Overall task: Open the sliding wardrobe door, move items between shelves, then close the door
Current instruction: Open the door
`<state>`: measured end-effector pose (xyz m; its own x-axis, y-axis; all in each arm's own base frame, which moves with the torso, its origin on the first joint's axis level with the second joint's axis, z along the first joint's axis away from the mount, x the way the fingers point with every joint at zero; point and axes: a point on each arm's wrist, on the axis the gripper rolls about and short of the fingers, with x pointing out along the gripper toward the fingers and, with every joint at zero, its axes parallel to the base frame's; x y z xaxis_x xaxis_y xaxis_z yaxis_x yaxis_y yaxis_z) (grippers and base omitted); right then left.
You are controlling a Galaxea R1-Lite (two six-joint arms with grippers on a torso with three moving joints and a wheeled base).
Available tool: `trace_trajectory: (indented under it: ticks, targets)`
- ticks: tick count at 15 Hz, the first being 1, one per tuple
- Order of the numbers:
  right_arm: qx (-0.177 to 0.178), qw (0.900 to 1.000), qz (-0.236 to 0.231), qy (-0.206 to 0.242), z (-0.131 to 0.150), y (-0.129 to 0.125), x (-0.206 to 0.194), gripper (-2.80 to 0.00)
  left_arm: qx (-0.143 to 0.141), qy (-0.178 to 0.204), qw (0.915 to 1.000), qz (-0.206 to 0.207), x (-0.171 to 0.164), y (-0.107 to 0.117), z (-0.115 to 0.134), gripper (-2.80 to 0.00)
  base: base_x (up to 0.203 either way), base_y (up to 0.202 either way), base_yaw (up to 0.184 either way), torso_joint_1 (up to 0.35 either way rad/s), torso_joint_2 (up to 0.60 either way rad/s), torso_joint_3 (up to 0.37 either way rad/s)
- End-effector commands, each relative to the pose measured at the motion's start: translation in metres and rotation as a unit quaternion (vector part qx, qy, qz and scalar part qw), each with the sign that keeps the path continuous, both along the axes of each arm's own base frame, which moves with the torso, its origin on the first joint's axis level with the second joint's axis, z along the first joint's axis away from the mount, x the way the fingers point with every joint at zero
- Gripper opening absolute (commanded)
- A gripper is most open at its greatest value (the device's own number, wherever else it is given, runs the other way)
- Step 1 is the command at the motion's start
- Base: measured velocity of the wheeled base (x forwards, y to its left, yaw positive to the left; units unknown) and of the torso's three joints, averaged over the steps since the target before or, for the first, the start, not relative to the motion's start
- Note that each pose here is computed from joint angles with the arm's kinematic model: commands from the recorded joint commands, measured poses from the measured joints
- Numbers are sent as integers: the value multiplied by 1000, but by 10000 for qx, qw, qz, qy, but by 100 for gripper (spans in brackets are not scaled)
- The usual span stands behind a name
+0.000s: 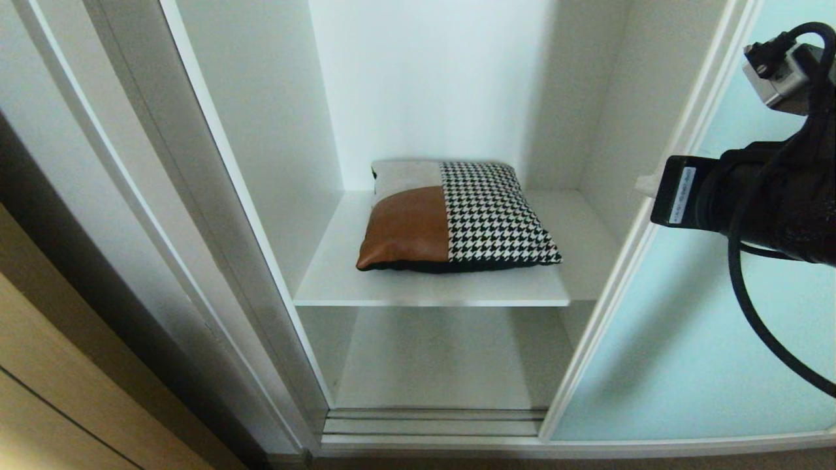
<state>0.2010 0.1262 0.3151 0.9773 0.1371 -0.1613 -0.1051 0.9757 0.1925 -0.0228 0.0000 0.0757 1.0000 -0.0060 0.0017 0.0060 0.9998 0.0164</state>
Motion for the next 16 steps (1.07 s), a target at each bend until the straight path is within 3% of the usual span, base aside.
trace_trajectory:
  ticks: [1, 6, 10, 16]
  targets:
    - [9, 9996, -264, 88, -4, 1, 15, -280, 3, 16, 10000, -1, 0, 0, 0, -280, 0, 0, 0, 0, 0, 0]
    - [-90, 9968, -752, 244, -14, -10, 37, -280, 3, 16, 10000, -1, 0, 0, 0, -280, 0, 0, 0, 0, 0, 0]
    - [141, 9950, -935, 329, -18, -6, 50, -280, 3, 16, 10000, -1, 0, 0, 0, -280, 0, 0, 0, 0, 0, 0]
    - [106, 9918, -1210, 387, -23, -17, 63, -280, 3, 16, 10000, -1, 0, 0, 0, -280, 0, 0, 0, 0, 0, 0]
